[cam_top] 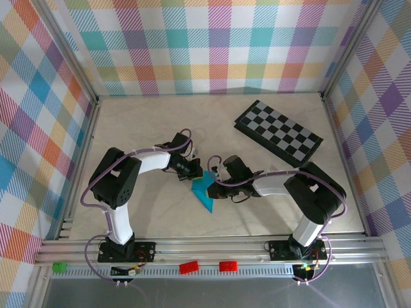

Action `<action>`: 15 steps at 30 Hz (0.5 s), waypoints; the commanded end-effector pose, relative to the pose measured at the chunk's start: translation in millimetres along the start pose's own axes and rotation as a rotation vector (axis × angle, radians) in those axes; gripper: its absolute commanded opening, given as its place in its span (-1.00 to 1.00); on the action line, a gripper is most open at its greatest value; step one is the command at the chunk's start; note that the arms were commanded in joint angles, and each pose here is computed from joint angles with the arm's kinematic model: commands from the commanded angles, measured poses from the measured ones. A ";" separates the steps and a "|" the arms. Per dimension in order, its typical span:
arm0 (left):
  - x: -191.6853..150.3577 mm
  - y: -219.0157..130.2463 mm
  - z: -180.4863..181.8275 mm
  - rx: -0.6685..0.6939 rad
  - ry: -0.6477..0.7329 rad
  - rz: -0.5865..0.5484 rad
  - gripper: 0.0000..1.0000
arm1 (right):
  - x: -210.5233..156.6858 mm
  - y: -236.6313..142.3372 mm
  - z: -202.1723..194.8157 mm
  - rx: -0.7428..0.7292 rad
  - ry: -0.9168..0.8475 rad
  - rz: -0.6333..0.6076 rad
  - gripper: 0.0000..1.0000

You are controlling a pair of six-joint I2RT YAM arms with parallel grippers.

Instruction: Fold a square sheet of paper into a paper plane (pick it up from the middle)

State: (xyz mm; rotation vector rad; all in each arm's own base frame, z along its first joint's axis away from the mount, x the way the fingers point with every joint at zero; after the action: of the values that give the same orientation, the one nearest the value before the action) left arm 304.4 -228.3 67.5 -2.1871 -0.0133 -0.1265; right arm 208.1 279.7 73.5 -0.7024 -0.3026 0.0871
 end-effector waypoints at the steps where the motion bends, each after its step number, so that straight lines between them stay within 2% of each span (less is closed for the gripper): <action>1: -14.2 5.8 18.9 0.106 -0.016 0.038 -0.98 | 7.8 -1.5 1.3 -0.021 -0.016 -0.005 -0.92; 15: -15.7 3.0 18.6 0.109 -0.015 0.033 -0.98 | 0.4 3.1 -3.9 -0.010 0.008 0.028 -0.91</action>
State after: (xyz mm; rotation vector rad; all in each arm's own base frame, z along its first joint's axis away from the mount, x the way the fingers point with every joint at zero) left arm 304.8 -227.6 68.1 -2.1791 -0.0202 -0.1327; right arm 210.6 280.4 74.3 -0.7207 -0.2953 0.0846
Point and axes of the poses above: each hand's point on the last joint's axis, 136 mm out from that joint toward the fingers, its own y axis out along the fingers, its own z axis along the line the jaws close on, x = y × z, the point moved 6 cm from there along -y, back along the fingers, and after that the axes turned 5 degrees about y, right-handed, at the moved point
